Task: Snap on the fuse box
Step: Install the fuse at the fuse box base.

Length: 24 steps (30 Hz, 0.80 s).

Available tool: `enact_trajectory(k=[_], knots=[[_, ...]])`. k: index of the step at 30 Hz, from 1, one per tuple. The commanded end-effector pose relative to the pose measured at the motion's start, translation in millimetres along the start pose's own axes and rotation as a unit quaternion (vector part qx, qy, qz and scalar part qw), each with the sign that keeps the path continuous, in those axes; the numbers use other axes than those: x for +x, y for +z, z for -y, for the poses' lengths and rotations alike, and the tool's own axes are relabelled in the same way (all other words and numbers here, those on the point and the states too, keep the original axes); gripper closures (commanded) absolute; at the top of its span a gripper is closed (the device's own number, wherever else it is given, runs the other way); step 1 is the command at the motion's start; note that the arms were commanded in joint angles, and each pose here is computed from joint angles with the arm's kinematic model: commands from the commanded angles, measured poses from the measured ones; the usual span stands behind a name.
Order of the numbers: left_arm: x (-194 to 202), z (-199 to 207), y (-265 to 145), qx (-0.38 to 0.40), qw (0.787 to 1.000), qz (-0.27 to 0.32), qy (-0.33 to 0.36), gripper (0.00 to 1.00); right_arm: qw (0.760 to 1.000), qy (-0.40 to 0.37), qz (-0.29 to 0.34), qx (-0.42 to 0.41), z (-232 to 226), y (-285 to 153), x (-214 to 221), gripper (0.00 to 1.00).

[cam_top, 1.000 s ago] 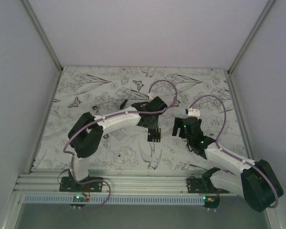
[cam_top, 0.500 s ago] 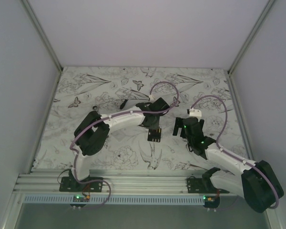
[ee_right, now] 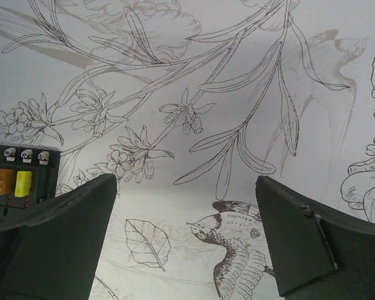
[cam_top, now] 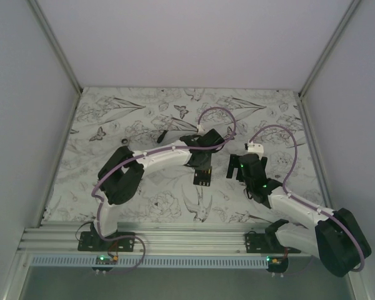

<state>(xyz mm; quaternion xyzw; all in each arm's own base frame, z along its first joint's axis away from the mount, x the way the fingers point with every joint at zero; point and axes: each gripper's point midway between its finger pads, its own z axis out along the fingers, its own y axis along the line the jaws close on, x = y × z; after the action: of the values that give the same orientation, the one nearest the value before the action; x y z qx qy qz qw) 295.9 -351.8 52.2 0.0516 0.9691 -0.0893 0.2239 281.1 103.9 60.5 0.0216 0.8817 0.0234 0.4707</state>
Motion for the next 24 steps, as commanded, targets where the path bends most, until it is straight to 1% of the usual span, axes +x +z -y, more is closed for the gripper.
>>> enact_trajectory(k=[1,8,24], knots=[[6.6,-7.3,4.7,-0.025,1.0,-0.01,0.002,1.0,1.0,0.01,0.008,0.004,0.1,0.6,-7.1,0.0],[5.3,-14.5,7.2,-0.042,0.999,-0.001,0.003,1.0,1.0,0.008,0.006,0.0,-1.7,1.4,-6.5,0.0],[13.3,-13.6,18.6,-0.044,0.999,-0.017,0.004,1.0,1.0,0.005,-0.002,-0.004,-4.2,3.4,-3.7,0.0]])
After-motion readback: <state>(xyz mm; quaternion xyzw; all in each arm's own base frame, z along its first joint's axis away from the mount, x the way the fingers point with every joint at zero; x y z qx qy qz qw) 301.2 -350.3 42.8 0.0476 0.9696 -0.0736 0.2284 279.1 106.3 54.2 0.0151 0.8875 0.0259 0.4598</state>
